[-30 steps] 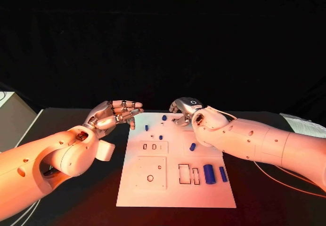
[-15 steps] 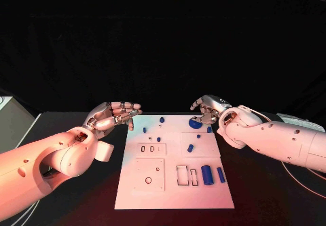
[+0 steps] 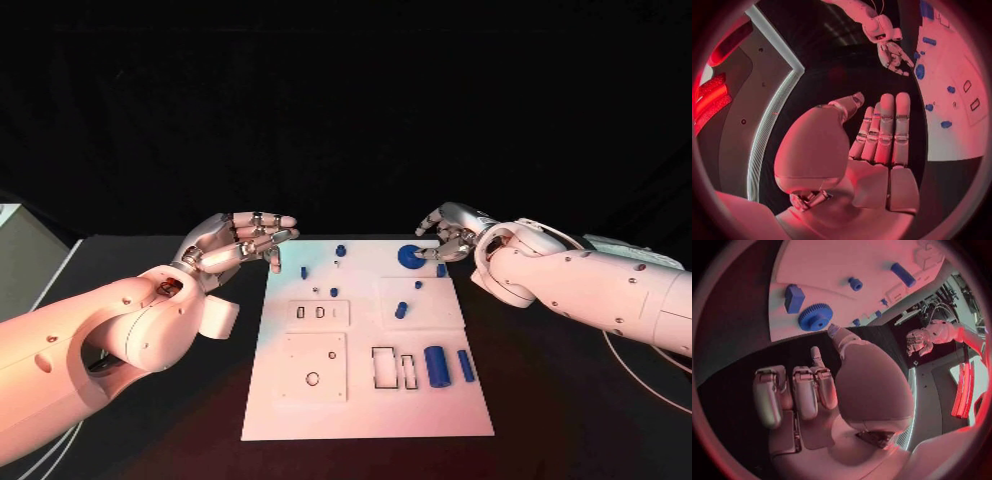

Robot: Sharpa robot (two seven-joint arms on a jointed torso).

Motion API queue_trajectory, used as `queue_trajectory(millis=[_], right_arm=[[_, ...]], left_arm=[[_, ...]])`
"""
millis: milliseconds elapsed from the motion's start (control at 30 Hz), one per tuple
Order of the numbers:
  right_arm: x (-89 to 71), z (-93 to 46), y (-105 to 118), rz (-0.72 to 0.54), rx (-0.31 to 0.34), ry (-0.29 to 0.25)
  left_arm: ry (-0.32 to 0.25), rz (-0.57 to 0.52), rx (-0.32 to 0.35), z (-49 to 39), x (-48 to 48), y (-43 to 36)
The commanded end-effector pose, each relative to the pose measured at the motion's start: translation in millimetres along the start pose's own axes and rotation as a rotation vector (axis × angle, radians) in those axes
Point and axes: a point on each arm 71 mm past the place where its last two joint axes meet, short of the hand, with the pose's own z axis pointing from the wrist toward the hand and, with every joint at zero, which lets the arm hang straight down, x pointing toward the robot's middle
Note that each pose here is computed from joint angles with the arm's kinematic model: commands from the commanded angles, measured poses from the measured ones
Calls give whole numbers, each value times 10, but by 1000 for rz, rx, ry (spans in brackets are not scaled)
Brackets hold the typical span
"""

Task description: Assemble the parts on the task board

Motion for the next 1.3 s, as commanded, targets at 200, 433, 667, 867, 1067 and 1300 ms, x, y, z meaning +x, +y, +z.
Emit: queue_trajectory(millis=[200, 433, 667, 867, 1067, 1300], right_arm=[[143, 30, -12, -36, 42, 112], [195, 49, 6, -65, 46, 123], [223, 74, 9, -87, 58, 111], [234, 88, 32, -89, 53, 102], [228, 96, 36, -88, 53, 89], [213, 101, 45, -92, 58, 58]], left_arm=[[17, -3, 5, 7, 19, -5], [17, -3, 4, 5, 19, -6], [17, -3, 4, 2, 21, -7], [17, -2, 4, 10, 21, -2], [17, -3, 3, 23, 23, 9], [18, -3, 3, 26, 22, 12]])
